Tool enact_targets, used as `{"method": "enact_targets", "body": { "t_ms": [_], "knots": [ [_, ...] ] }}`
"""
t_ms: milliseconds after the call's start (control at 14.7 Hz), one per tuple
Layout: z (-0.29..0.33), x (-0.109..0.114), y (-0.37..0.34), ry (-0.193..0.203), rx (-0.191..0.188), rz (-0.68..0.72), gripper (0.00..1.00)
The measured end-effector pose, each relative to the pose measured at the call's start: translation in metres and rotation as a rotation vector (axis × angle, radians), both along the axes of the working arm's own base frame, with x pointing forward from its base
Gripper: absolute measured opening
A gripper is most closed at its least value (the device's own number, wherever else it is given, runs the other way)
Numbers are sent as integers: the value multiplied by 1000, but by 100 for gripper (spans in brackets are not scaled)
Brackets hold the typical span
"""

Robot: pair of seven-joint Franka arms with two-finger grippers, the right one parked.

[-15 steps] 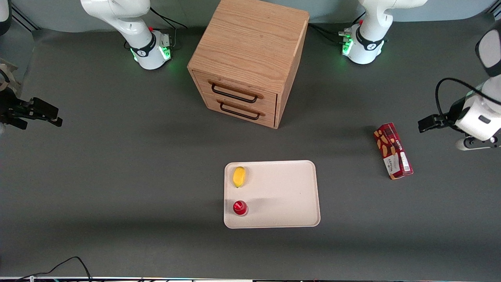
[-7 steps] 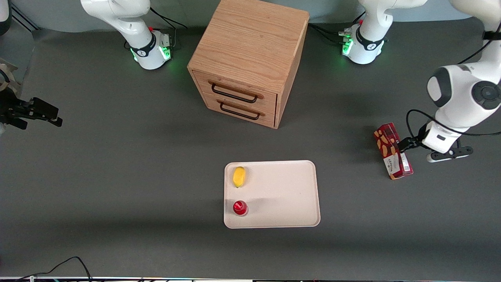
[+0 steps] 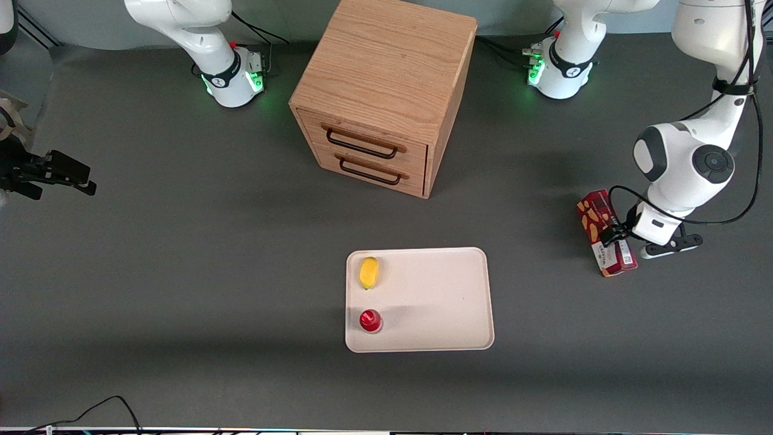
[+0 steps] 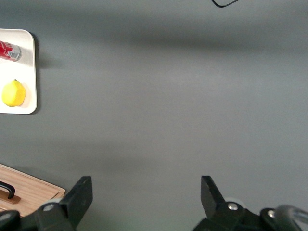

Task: Place red cookie box on tray
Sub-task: 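Close the left gripper on the end of the red cookie box, then lift the red cookie box up off the table with the left gripper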

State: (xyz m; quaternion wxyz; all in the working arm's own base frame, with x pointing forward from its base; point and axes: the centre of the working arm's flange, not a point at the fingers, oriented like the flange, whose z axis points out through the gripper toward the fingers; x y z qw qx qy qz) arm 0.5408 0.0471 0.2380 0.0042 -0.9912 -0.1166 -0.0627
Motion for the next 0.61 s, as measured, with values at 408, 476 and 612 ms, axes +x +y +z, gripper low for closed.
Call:
{"method": "enact_targets", "body": {
  "t_ms": [408,476,612],
  "knots": [
    [-5,2,-4,-9,0,-3,37],
    [-2,2,-5,-14,-1,-5,28],
    [12,5,-7,-17,-8,-6,17]
  ]
}}
